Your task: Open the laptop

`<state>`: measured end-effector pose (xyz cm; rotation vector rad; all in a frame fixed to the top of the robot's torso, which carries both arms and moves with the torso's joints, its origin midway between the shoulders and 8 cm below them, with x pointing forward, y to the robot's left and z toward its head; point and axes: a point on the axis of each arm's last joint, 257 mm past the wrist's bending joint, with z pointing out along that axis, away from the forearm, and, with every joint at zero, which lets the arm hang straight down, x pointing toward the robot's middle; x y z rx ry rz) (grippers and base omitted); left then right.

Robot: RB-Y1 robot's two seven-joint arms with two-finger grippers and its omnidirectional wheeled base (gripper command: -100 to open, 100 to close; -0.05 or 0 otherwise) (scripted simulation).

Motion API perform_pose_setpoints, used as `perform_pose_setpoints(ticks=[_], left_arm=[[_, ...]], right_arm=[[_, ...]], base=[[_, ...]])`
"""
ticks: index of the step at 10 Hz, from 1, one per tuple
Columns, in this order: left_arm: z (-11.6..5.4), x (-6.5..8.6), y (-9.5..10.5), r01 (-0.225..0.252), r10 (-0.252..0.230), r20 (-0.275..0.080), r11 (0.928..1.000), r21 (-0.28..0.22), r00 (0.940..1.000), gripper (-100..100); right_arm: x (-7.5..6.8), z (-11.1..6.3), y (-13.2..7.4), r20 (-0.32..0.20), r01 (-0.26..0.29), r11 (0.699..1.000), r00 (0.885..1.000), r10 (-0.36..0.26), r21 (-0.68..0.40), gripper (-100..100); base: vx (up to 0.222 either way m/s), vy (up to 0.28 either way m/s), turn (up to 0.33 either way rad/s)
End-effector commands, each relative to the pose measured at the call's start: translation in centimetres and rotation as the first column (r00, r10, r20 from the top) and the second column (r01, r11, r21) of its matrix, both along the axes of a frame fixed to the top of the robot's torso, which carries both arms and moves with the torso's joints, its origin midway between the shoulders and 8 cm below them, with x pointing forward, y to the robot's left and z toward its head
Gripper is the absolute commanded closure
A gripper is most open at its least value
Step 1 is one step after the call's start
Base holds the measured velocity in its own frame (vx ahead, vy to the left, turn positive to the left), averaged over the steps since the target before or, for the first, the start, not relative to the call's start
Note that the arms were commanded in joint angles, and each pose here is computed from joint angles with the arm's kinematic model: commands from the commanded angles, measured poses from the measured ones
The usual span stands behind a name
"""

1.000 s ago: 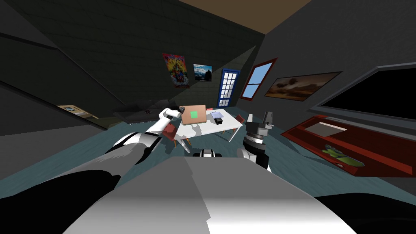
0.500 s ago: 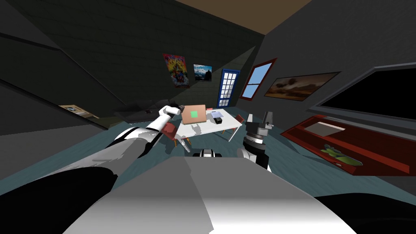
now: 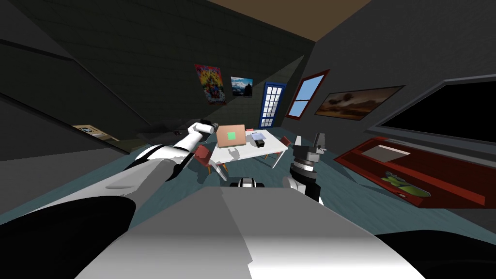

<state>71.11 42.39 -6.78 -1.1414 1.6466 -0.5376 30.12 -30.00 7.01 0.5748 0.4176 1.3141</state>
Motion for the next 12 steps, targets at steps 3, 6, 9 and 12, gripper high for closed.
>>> perform_pose_setpoints(ticks=[3, 6, 9, 12], left_arm=[[2.9, 1.0, 1.1, -0.021, 0.021, 0.007, 0.9998, -0.008, 0.9998, 100], [1.4, 0.5, 2.9, -0.061, 0.061, -0.026, 0.998, -0.018, 0.9978, 100], [1.4, 0.4, 1.9, -0.025, 0.028, -0.065, 0.9988, 0.042, 0.9975, -100], [1.1, 0.2, 0.8, 0.016, -0.003, -0.116, 0.994, 0.108, 0.9933, -100]], right_arm=[[0.0, 0.0, 0.0, 0.0, 0.0, 1.0, 1.0, 0.0, 0.0, 0], [0.0, 0.0, 0.0, 0.0, 0.0, 1.0, 1.0, 0.0, 0.0, 0], [0.0, 0.0, 0.0, 0.0, 0.0, 1.0, 1.0, 0.0, 0.0, 0], [0.0, 0.0, 0.0, 0.0, 0.0, 1.0, 1.0, 0.0, 0.0, 0]], base=[[-0.039, -0.012, 0.003], [-0.003, 0.0, -0.001], [0.019, 0.07, -0.069], [0.03, 0.138, -0.082]])
